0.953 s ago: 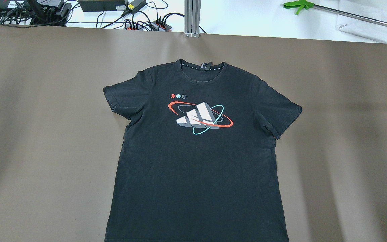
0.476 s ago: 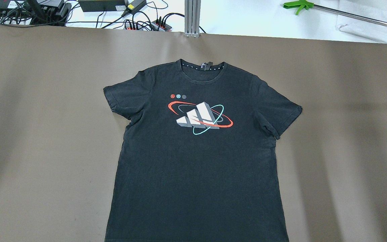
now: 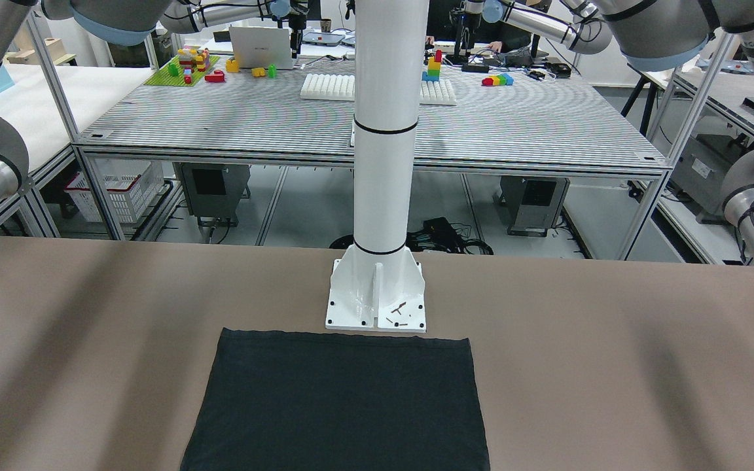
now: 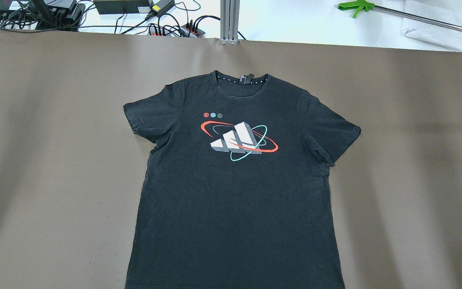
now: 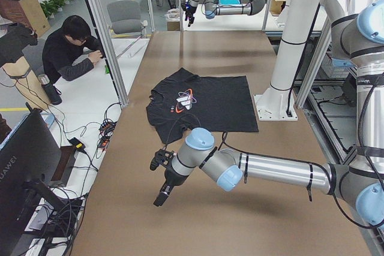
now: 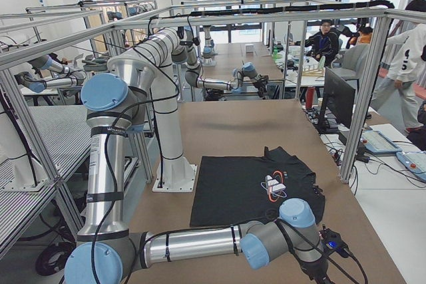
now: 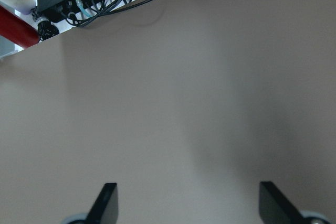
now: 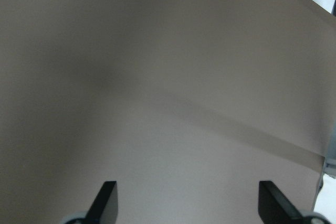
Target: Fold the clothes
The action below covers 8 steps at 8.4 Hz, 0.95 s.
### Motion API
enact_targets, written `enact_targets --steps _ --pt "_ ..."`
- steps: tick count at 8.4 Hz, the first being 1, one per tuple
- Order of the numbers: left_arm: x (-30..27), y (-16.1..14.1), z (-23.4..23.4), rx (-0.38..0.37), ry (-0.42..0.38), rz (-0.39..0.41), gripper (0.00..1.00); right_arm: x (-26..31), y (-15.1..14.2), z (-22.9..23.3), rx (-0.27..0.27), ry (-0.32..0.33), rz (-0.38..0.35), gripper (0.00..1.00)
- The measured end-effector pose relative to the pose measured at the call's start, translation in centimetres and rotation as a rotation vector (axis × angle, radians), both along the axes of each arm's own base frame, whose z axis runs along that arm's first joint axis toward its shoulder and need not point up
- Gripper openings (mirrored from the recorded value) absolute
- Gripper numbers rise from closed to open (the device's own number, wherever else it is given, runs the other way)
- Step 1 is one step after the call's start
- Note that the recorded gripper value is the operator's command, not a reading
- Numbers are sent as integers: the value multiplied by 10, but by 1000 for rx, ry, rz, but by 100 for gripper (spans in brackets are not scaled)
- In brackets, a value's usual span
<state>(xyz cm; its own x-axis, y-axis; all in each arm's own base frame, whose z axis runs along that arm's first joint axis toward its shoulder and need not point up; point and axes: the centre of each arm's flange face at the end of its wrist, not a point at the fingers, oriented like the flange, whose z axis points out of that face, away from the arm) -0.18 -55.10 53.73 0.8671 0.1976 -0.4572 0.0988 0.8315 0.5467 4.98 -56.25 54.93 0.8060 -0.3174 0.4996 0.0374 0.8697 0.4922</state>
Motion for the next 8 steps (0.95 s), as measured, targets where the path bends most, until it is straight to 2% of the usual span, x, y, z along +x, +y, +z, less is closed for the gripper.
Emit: enact_targets --steps 2,4,5,6,8 --pt "9 -17 -37 15 102 -4 94 -40 -18 -31 5 -63 3 94" --pt "38 -38 -92 30 250 56 94 -63 -21 -38 6 -106 18 94" --pt "73 -48 -121 30 308 101 94 -67 -21 -39 -9 -126 39 94" --pt "108 -57 -145 27 343 131 94 -76 -23 -42 -27 -144 54 94" --pt "154 -84 -180 33 364 142 94 -119 -40 -52 -66 -181 52 94"
